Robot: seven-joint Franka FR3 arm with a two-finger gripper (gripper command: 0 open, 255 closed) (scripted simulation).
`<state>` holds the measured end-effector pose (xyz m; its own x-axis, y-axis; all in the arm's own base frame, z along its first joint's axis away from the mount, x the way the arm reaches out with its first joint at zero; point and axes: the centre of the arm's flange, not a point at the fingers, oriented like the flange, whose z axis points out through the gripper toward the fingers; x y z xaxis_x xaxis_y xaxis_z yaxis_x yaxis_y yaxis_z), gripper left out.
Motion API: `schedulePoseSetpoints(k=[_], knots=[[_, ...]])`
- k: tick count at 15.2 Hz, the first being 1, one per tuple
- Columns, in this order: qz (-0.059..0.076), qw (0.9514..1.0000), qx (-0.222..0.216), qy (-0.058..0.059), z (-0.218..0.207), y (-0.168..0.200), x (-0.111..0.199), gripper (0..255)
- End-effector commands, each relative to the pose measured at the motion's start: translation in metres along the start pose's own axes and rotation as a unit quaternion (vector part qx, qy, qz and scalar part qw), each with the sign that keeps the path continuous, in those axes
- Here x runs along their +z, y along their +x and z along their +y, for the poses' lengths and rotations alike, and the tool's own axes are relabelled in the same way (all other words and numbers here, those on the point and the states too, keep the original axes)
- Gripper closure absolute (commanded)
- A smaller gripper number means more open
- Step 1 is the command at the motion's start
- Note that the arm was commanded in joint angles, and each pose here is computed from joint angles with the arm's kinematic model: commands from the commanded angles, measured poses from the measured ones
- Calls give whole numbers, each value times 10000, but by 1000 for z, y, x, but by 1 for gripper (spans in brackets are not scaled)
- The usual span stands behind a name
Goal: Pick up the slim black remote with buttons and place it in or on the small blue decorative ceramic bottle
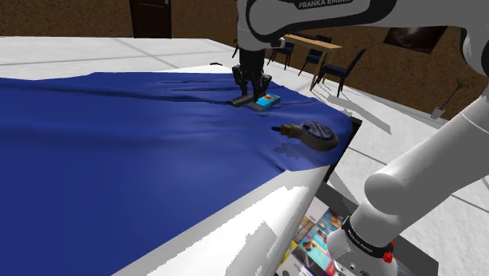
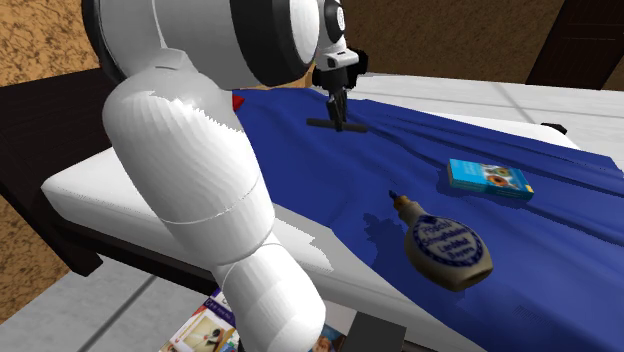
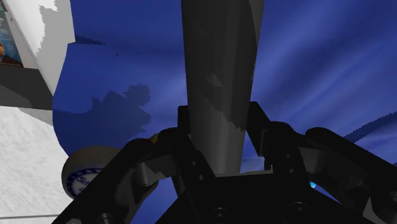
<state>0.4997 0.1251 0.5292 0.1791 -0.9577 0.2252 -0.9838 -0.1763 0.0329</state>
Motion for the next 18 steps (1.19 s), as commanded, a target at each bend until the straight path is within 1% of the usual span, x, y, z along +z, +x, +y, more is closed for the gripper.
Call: schedulePoseSetpoints(k=[1, 18], knots=[[-3, 10000, -8, 4, 12, 20, 5, 255], [-3, 10000, -8, 4, 121, 209, 59, 255]])
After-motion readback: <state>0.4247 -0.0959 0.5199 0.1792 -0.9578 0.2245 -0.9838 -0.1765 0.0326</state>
